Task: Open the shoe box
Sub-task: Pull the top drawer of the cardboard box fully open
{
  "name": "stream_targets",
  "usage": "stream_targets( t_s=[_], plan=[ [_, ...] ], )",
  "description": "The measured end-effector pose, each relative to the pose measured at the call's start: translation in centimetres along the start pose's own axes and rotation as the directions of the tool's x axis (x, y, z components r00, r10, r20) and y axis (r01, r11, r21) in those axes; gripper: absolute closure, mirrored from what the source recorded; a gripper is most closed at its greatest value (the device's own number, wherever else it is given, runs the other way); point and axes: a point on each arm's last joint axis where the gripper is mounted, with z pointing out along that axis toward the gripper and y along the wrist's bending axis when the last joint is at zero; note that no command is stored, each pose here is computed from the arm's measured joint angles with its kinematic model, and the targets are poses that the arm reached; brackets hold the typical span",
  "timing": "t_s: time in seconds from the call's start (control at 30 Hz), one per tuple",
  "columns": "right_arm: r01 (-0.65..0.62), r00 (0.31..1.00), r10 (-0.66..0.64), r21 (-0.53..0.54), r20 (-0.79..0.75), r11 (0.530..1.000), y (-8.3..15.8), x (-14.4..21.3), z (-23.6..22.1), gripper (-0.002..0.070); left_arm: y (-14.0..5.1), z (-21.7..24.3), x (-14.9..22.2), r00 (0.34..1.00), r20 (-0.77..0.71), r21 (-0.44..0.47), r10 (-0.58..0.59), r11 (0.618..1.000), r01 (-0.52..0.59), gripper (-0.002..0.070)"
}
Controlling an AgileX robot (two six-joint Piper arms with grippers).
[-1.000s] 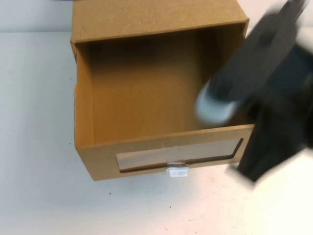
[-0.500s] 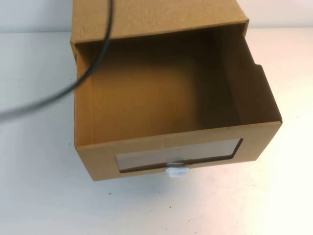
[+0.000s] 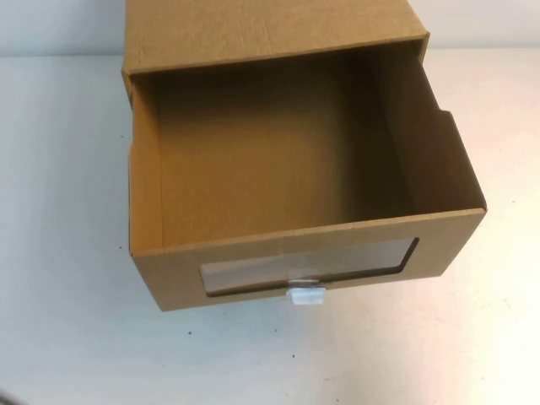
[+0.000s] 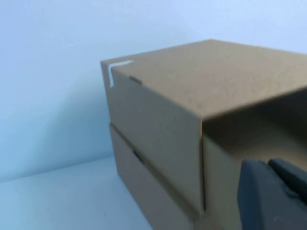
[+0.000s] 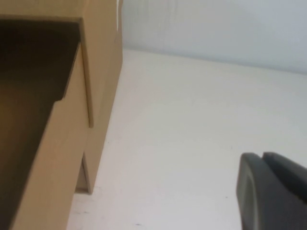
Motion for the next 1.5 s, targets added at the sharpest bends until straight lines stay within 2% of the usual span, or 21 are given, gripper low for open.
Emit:
stream_targets(
  t_s=[0.23, 0.43, 1.5],
  plan=[
    [-0.066, 0.979, 0.062, 0.017, 0.194, 0.998, -0.1, 6.2, -0.7, 0.0689, -0.7, -1.5, 9.0, 0.998, -0.050, -0.019, -0.037, 0.999, 0.036, 0.0680],
    [-0.083, 0.936, 0.063, 0.045, 0.346, 0.995, -0.4, 7.8, -0.7, 0.0689, -1.0, -1.5, 14.4, 0.990, -0.121, -0.040, -0.065, 0.997, 0.060, 0.0680],
    [-0.088, 0.927, 0.065, 0.048, 0.368, 0.995, -0.5, 7.8, -0.7, 0.0689, -1.2, -1.6, 15.2, 0.983, -0.170, -0.031, -0.069, 0.997, 0.065, 0.0680]
  ],
)
